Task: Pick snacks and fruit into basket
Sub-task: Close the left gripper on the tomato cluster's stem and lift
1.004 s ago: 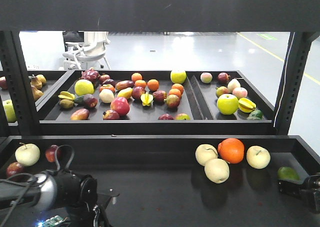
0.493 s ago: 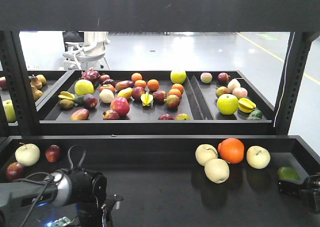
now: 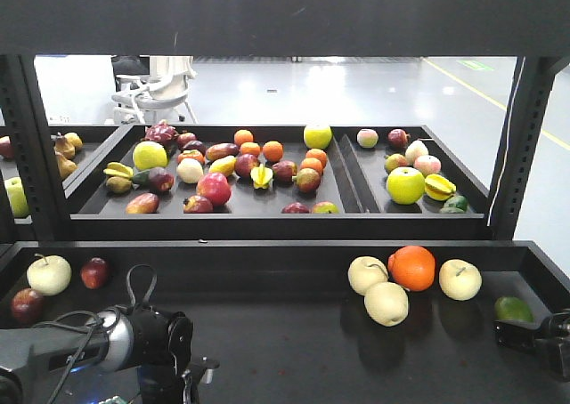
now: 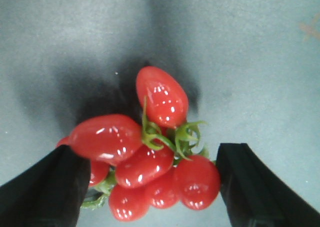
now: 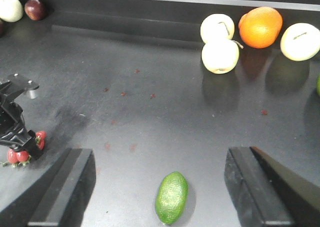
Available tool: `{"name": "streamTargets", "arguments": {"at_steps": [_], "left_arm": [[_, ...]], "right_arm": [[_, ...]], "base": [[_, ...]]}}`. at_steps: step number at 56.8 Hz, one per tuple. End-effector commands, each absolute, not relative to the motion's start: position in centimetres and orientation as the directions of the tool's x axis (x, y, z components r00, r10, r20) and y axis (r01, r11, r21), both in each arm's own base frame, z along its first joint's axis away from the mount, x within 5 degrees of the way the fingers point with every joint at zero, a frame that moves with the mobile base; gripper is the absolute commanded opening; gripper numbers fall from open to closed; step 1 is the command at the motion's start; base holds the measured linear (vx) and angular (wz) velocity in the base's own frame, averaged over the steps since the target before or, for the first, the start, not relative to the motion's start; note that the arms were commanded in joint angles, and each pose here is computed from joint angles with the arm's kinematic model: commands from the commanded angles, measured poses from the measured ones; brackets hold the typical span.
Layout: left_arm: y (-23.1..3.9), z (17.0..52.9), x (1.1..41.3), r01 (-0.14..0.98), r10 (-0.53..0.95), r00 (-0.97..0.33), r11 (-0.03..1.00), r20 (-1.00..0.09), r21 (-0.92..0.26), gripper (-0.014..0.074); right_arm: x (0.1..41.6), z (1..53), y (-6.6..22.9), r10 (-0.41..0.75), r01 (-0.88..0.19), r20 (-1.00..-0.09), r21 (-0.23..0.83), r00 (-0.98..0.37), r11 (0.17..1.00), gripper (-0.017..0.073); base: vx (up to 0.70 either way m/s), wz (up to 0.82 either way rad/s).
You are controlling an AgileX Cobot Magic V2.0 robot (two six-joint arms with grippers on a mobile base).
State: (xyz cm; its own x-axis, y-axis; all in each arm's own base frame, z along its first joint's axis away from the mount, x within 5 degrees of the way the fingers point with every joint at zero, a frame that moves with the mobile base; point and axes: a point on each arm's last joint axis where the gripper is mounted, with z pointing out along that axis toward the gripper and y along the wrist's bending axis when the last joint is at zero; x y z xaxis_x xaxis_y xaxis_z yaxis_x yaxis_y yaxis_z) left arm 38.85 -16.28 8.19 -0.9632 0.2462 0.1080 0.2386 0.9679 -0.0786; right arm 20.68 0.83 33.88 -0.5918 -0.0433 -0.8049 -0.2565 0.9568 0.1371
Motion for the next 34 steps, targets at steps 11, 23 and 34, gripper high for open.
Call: {"name": "streamTargets", "arguments": {"at_steps": [11, 23, 34], "left_arm": [[-16.6, 9.2, 38.7, 0.216, 0.226, -0.963, 0.973, 0.145, -0.083, 0.0482], [-16.5, 9.1, 38.6, 0.214, 0.225, -0.962, 0.973, 0.155, -0.081, 0.0204], [-16.5, 9.1, 38.6, 0.220, 0.230, -0.960, 0.972, 0.157, -0.082, -0.0010]], "right_arm": [[20.7, 35.6, 0.7, -0.019, -0.242, -0.853, 0.126, -0.521, 0.962, 0.0586], [20.7, 35.6, 0.7, -0.019, -0.242, -0.853, 0.126, -0.521, 0.962, 0.0586], [20.7, 35.6, 0.7, -0.019, -0.242, -0.853, 0.126, -0.521, 0.962, 0.0586]], "base": [[0.00, 0.00], [0.00, 0.00], [0.00, 0.00]]}}
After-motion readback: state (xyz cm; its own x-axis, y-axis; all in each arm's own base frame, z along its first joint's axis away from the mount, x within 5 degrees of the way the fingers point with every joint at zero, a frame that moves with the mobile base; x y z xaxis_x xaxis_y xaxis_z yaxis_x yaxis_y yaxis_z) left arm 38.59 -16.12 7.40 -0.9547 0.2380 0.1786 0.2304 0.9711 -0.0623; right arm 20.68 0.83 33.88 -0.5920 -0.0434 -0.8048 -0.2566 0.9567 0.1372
